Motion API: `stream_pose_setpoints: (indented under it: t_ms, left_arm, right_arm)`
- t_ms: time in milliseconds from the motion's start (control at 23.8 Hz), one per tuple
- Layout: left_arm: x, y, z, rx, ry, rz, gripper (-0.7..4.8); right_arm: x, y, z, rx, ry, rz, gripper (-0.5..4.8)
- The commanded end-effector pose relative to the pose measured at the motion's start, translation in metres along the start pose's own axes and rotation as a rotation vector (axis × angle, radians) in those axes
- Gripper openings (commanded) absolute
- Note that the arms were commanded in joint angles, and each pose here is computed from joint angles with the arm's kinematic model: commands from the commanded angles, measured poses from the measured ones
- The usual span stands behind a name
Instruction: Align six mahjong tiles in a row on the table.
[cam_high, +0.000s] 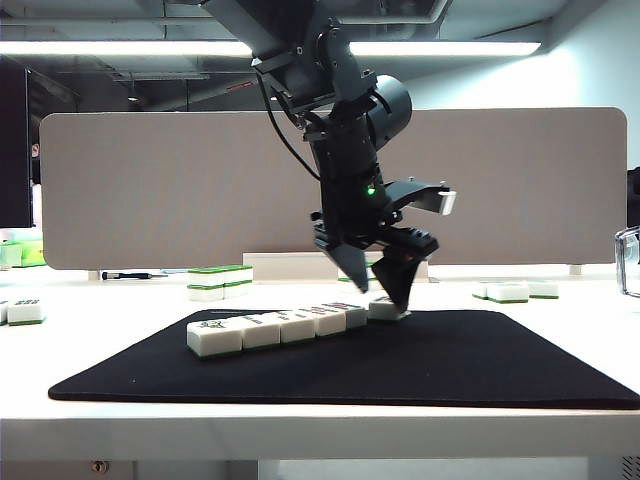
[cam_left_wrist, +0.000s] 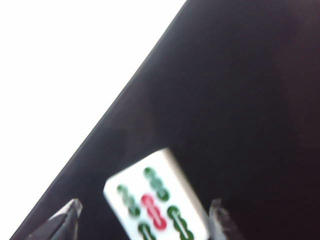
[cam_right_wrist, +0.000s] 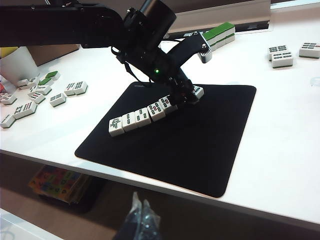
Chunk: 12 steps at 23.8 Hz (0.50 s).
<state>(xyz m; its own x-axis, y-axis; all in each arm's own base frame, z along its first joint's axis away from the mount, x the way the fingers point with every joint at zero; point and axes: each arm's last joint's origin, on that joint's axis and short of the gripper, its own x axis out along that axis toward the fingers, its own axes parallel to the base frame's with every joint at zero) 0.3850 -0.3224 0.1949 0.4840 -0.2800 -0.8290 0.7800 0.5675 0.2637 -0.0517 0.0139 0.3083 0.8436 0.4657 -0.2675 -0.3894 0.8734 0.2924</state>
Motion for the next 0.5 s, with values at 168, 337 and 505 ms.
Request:
stream_pose_setpoints:
  t_ms: [168,337,505]
  left_arm:
    - [-0.0023,0.0035,-0.0057,-0.005,0.108,0.155,3.36]
    - [-0.0027,0.0064,-0.0038,-0.016,0.102,0.226,3.36]
    - [-0.0039,0.0089,-0.0001,-0.054,0.072,0.278,3.36]
  right_arm:
    - [-0.0027,0.0014,0.0003,-0.019,-0.029,0.003,-0.01]
    - [-0.0027,0.0014,0.0003,-0.019,-0.029,0.003,-0.01]
    - [-0.0027,0.0014,0.0002,-0.018,-0.028,0.003,-0.01]
